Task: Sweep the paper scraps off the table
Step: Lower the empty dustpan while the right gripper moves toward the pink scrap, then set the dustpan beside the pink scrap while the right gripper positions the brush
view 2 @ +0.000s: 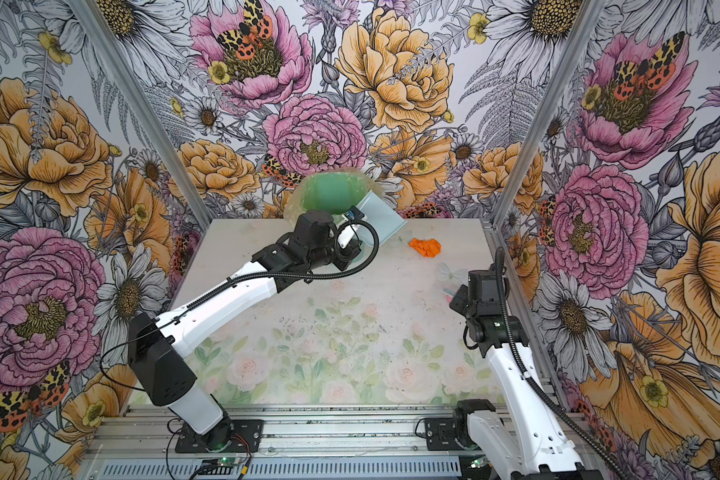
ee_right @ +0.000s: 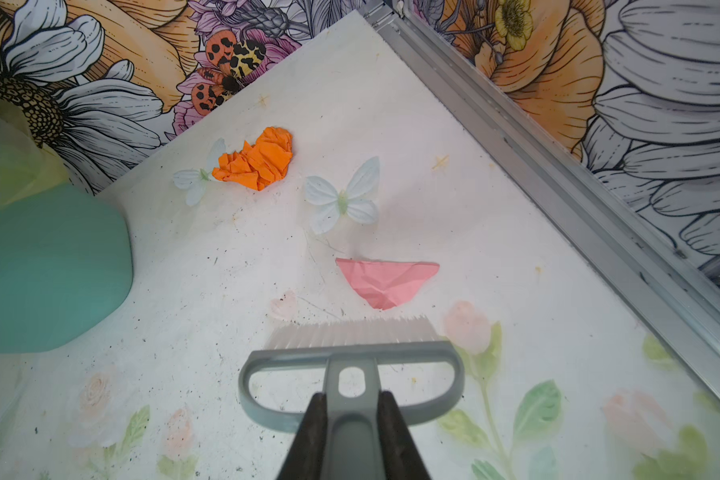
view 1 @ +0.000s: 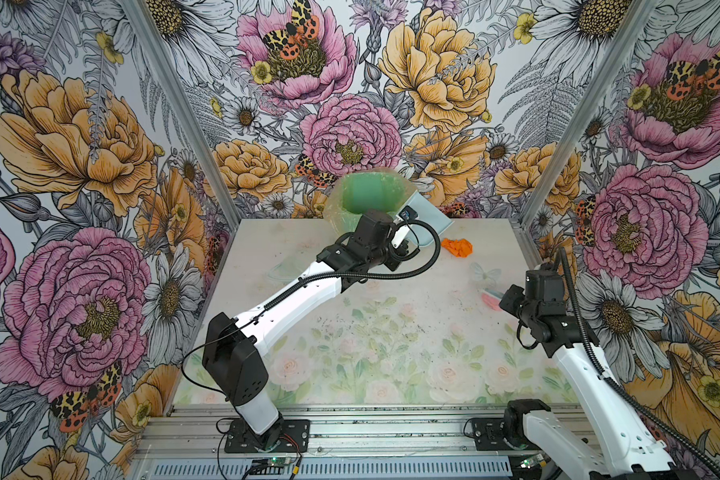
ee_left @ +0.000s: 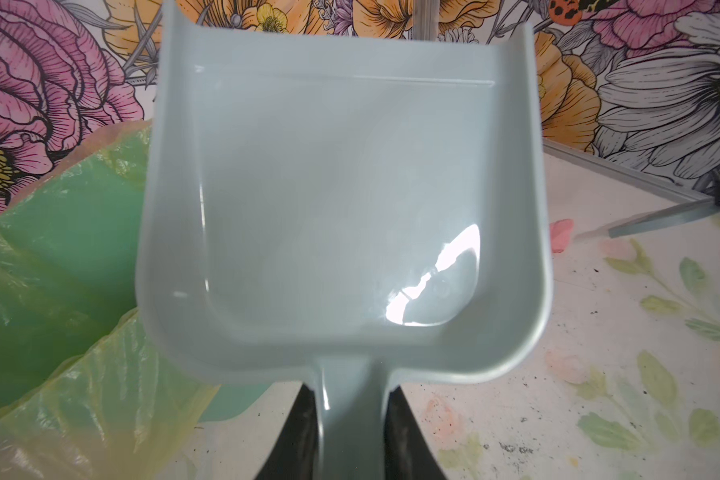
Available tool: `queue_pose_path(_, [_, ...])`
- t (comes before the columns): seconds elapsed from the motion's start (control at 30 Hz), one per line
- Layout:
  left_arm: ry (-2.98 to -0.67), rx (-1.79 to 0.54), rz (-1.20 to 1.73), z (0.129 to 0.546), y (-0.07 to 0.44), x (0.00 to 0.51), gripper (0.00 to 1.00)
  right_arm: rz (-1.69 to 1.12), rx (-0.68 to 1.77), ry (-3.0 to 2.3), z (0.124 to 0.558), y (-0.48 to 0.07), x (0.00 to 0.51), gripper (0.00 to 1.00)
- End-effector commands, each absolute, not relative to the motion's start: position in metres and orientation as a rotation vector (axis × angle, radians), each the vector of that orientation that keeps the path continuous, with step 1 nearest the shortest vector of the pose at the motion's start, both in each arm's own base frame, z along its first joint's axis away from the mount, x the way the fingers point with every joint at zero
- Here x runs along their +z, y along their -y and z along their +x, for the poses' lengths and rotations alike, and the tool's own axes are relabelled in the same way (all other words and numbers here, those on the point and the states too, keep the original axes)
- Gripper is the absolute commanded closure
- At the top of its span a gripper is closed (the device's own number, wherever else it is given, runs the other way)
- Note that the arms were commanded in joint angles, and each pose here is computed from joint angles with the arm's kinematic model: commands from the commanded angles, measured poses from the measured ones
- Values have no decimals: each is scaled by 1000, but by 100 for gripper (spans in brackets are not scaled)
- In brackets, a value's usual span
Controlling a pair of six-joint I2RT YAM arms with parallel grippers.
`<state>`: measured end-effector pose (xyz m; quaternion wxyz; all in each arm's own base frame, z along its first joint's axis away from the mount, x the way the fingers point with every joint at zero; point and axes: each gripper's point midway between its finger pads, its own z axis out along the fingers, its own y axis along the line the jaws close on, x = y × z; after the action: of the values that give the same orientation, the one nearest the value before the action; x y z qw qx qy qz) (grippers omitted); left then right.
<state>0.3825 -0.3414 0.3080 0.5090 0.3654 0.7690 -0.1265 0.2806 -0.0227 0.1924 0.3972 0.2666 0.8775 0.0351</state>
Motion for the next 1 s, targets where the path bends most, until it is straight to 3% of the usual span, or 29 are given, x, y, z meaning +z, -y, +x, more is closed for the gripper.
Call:
queue_pose_path(0.0, [-1847, -376, 877, 379, 351, 305, 100, 712, 65, -2206, 277, 29, 192, 100])
queue_pose_path(0.97, [-2050, -488, 954, 353, 381, 221, 100, 763, 7, -2142, 278, 41, 209, 100])
